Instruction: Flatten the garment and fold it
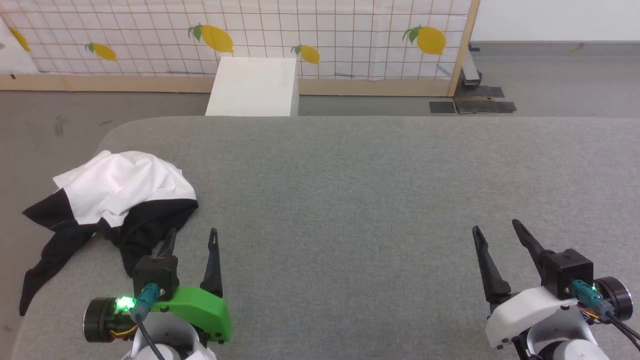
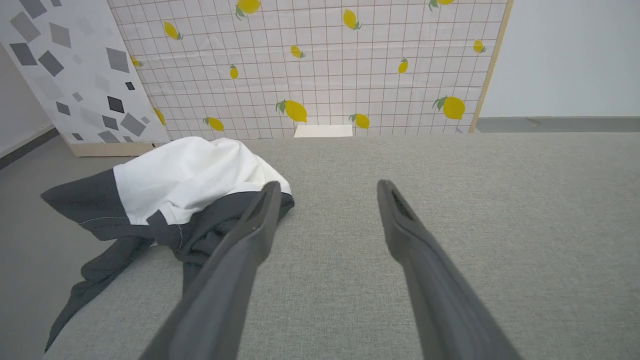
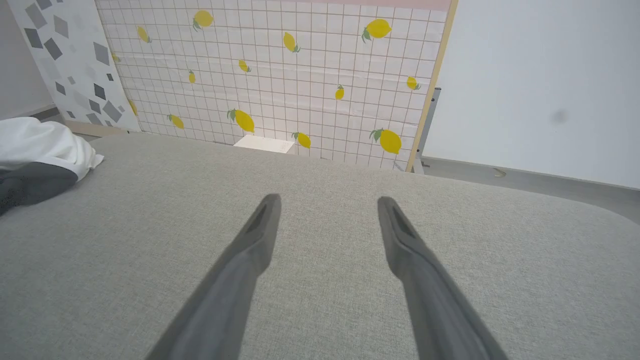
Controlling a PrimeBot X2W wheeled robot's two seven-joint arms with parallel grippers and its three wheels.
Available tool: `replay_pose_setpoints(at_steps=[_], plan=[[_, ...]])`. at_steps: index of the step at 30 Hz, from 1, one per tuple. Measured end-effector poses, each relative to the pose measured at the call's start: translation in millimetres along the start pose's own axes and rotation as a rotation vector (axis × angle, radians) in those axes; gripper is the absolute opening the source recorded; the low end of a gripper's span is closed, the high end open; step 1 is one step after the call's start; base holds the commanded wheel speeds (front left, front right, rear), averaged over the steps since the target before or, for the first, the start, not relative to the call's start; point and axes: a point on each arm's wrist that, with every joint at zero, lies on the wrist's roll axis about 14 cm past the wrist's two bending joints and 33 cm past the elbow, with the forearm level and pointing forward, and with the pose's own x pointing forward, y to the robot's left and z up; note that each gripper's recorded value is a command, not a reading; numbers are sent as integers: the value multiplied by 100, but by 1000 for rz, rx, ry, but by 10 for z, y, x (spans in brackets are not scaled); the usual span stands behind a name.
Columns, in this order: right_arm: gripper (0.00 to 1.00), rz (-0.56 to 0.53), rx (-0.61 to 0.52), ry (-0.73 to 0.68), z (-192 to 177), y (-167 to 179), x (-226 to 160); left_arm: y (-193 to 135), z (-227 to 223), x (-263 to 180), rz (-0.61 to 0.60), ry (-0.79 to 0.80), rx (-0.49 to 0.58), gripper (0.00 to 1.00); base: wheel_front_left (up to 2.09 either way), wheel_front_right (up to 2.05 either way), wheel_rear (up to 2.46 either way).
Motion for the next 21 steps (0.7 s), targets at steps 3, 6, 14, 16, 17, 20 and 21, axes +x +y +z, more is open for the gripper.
replay_pose_setpoints(at_steps=[3, 6, 14, 16, 17, 20, 21], plan=[[100, 10, 1, -1, -6, 31, 21, 19, -6, -15, 7, -2, -7, 100, 0, 0, 0], [100, 23, 4, -3, -7, 72, 46, 59, -15, -34, 23, -2, -8, 100, 0, 0, 0], [100, 68, 13, -4, -20, 216, 129, 189, -37, -104, 68, -5, -21, 100, 0, 0, 0], [100, 81, 17, -6, -21, 256, 149, 228, -44, -126, 81, -4, -21, 100, 0, 0, 0], [100, 87, 19, -8, -20, 278, 161, 250, -41, -138, 88, -8, -20, 100, 0, 0, 0], [100, 106, 20, -7, -28, 337, 193, 316, -46, -174, 109, -8, -22, 100, 0, 0, 0], [100, 113, 20, -8, -28, 361, 204, 343, -47, -189, 118, -10, -25, 100, 0, 0, 0]])
